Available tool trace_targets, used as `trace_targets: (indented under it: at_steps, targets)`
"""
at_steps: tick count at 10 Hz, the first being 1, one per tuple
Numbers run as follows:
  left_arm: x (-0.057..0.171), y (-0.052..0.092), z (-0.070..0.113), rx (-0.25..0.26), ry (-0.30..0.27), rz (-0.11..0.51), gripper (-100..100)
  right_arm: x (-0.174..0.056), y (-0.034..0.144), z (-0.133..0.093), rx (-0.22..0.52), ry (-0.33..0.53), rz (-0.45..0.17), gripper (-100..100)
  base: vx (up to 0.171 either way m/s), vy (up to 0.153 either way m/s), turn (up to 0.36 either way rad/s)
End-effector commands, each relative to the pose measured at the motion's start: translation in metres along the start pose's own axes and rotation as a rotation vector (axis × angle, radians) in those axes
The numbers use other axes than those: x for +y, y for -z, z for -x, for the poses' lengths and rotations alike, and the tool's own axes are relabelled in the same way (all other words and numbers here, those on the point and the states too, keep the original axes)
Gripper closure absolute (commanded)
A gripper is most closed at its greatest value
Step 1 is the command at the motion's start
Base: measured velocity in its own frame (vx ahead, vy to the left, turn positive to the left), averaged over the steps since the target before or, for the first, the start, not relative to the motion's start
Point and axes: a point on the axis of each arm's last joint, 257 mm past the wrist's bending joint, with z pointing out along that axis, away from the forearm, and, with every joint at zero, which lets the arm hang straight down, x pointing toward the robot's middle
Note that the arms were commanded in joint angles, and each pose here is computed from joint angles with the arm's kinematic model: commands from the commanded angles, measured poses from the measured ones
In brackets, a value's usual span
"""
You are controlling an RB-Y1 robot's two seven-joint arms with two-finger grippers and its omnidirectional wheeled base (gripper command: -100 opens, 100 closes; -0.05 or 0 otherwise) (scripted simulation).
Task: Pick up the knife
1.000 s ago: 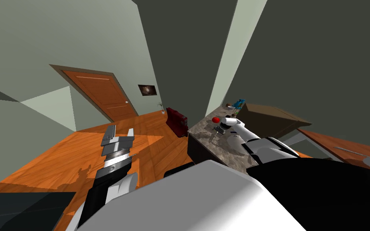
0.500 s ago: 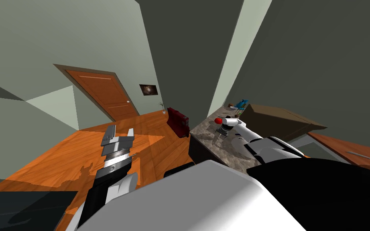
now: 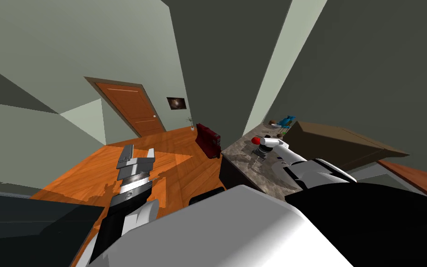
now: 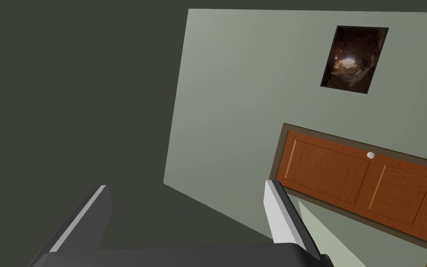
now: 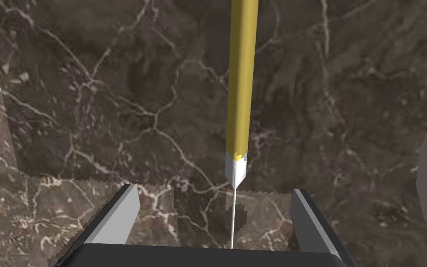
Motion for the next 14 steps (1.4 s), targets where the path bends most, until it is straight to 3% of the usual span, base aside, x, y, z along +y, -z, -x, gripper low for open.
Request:
trace_targets:
  at_steps: [1,2,6,7,8,12,13,14]
  targets:
    - [0.0,0.0,0.0,0.0,0.0,0.0,0,0.022,-0.007,-0.007,0.004,-0.035,0.004,-100,-0.033,0.029,0.256]
    - [0.0,0.0,0.0,0.0,0.0,0.0,0,0.022,-0.007,-0.007,0.004,-0.035,0.004,-100,-0.03,0.021,0.102]
    - [0.0,0.0,0.0,0.0,0.0,0.0,0,0.058,-0.015,-0.018,0.011,-0.093,0.014,-100,-0.024,0.019,0.139]
    - [0.0,0.0,0.0,0.0,0.0,0.0,0,0.052,-0.014,-0.017,0.009,-0.085,0.013,-100,-0.011,0.006,0.033]
    - [0.0,0.0,0.0,0.0,0.0,0.0,0,0.053,-0.014,-0.017,0.01,-0.085,0.012,100,0.0,0.0,0.0]
    - [0.0,0.0,0.0,0.0,0.0,0.0,0,0.055,-0.015,-0.017,0.008,-0.087,0.019,100,-0.001,0.0,-0.007]
    - [0.0,0.0,0.0,0.0,0.0,0.0,0,0.055,-0.015,-0.017,0.008,-0.086,0.018,0,0.0,0.0,0.0]
    - [0.0,0.0,0.0,0.0,0.0,0.0,0,0.04,-0.011,-0.013,0.007,-0.064,0.009,100,0.017,-0.019,-0.183]
